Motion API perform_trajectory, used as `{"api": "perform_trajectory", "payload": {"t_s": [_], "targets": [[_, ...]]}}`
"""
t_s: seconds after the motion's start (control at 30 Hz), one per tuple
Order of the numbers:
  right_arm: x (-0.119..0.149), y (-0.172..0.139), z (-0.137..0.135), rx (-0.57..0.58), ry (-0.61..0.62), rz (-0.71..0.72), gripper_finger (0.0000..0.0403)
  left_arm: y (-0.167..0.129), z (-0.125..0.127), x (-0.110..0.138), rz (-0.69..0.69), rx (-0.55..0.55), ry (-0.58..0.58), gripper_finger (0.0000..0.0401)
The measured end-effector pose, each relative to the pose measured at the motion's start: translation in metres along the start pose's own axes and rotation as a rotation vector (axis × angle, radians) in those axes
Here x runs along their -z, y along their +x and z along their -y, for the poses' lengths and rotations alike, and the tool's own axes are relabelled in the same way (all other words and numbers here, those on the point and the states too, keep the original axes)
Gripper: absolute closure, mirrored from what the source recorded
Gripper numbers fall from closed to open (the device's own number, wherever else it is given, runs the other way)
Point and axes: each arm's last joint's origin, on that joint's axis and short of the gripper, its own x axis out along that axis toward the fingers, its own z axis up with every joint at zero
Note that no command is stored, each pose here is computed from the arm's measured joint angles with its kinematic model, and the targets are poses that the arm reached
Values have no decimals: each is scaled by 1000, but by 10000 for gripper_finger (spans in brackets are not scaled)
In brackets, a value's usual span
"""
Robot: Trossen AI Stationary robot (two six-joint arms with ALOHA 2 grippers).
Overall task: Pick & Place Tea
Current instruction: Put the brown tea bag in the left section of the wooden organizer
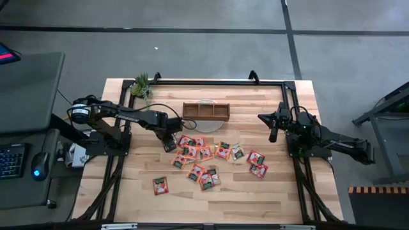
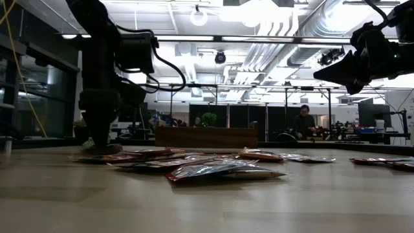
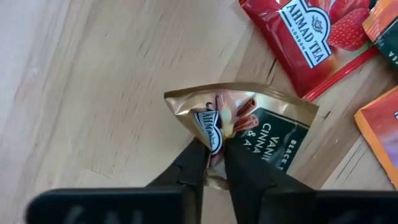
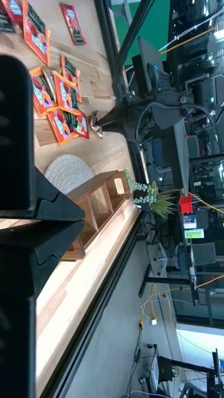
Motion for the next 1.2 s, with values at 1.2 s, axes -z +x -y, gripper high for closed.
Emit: {"api": "perform_trajectory", "payload": {"t_s": [1.2], "targets": [[0, 0, 0, 0, 0, 0, 402, -82, 8, -67, 380, -498, 251, 398]]}}
